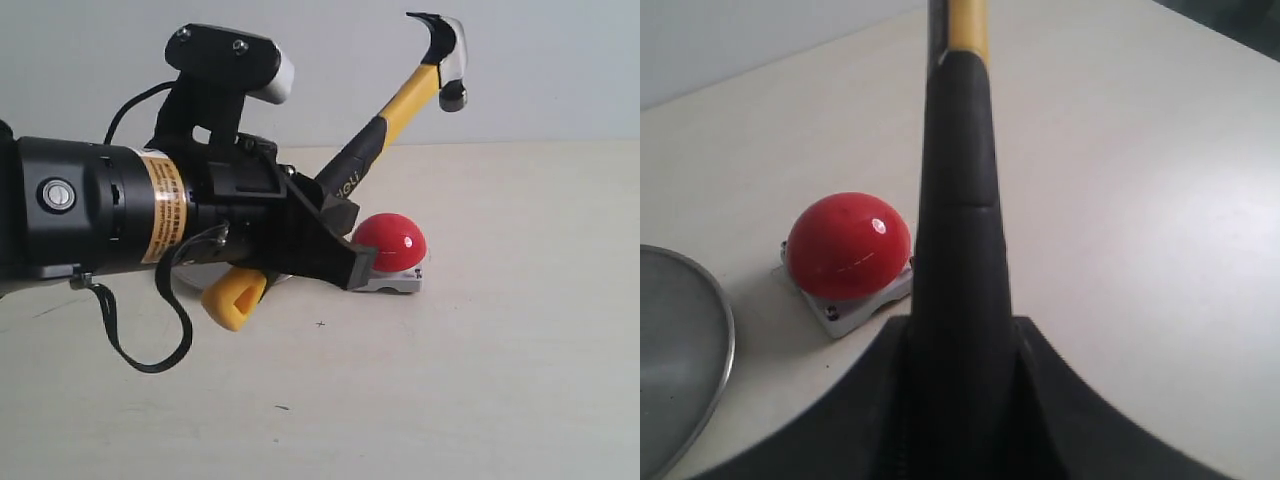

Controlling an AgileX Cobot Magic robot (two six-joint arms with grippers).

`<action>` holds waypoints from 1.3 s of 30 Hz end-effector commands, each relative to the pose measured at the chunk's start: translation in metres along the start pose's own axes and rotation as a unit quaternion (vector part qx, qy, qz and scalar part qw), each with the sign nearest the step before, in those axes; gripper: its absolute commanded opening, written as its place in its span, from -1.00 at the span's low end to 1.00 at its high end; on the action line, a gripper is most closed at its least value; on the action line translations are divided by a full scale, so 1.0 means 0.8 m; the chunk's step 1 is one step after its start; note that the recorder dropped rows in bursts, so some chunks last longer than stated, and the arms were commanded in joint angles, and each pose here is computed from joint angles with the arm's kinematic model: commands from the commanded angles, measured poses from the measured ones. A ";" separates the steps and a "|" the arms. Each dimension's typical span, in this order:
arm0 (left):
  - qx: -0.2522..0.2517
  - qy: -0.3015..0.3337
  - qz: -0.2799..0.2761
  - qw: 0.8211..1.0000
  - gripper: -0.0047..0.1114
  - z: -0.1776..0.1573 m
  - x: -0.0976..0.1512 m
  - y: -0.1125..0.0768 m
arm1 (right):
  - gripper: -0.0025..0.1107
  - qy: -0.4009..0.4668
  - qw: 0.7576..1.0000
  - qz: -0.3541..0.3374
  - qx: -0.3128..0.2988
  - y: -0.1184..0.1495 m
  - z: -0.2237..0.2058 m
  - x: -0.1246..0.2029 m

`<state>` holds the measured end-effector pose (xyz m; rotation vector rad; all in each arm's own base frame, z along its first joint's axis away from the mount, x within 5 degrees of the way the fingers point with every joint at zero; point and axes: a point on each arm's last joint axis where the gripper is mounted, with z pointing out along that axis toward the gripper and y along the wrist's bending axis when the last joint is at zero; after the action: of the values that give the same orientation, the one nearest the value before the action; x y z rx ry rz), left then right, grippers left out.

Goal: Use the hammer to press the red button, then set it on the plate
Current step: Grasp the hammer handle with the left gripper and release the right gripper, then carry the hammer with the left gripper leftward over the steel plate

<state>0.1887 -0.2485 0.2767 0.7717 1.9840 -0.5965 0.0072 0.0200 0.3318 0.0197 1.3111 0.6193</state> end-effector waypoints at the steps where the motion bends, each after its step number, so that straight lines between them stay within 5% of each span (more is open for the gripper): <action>1: 0.029 -0.039 0.009 0.999 -0.92 -0.009 -0.016 -0.003 | -0.96 0.004 0.997 0.048 0.053 -0.039 0.013 0.052; 4: 0.023 -0.036 0.018 0.999 -0.92 -0.006 -0.014 0.001 | -0.96 0.004 0.994 0.018 0.106 -0.068 0.013 0.087; 9: 0.025 -0.015 0.044 0.999 -0.92 0.011 -0.002 0.001 | -0.96 0.058 0.988 -0.096 0.107 -0.078 0.012 0.114; 21: 0.025 0.037 0.046 0.998 -0.92 0.050 0.029 0.002 | -0.96 0.144 0.983 -0.096 0.059 -0.071 0.009 0.139; 30: -0.022 0.058 0.002 0.998 -0.92 0.051 0.042 0.043 | -0.96 0.172 0.976 -0.118 0.066 -0.079 0.006 0.158; 39: -0.005 0.056 -0.008 0.998 -0.92 0.050 0.052 0.046 | -0.96 0.172 0.976 -0.118 0.066 -0.079 0.006 0.158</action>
<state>0.2244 -0.2331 0.2091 0.7870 2.1549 -0.4680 0.0525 0.0230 0.1997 -0.1276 1.6536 0.3487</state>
